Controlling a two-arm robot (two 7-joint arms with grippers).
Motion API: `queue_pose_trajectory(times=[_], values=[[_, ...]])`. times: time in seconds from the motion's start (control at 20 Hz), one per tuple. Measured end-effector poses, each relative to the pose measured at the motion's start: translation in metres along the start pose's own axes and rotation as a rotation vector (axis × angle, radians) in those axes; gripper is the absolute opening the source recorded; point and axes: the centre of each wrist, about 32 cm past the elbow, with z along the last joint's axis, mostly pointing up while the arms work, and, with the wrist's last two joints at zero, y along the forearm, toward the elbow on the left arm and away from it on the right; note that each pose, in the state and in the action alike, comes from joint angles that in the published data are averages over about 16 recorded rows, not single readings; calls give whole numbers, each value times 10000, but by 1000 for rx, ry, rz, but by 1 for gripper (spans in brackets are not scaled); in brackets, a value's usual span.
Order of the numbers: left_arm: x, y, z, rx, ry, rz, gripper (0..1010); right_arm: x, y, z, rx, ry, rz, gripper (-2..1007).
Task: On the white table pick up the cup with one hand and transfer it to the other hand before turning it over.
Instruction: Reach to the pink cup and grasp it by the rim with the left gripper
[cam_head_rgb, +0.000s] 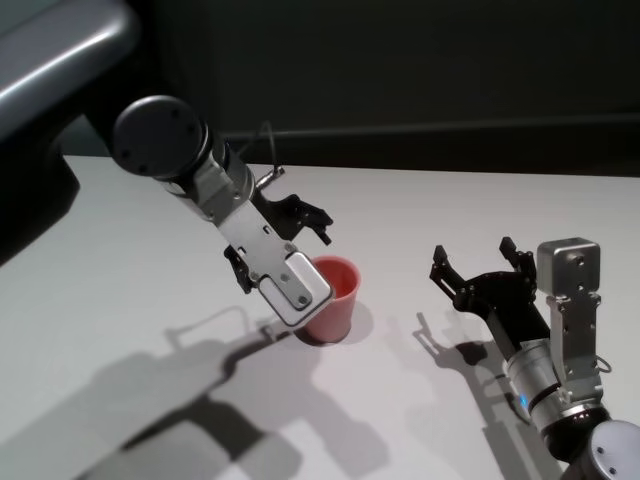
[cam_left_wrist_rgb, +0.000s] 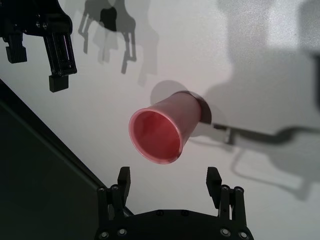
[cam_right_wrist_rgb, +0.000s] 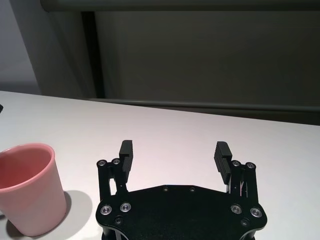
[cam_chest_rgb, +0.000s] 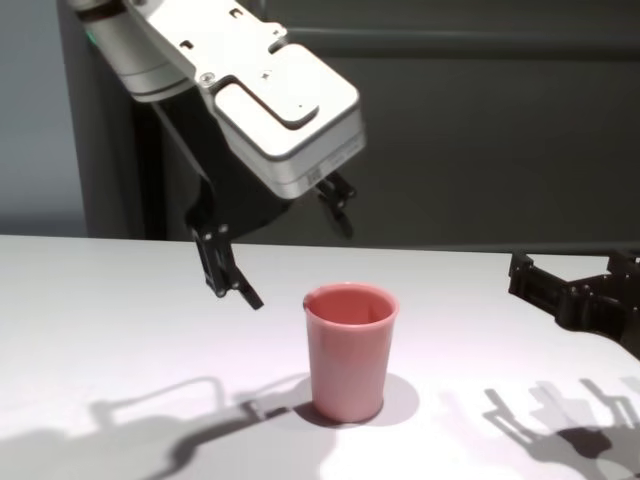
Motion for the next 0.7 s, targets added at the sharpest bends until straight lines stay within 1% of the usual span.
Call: queue_pose_trajectory(times=[0.2,0.35,0.7], values=[[79,-20,42,-4,-29,-35,1001,0,0,0,0,0,0,1003],[124,-44,67,-7,-46,-56,1001,0,0,0,0,0,0,1003],[187,-112,104,-7,-74,-93,1001,0,0,0,0,0,0,1002]])
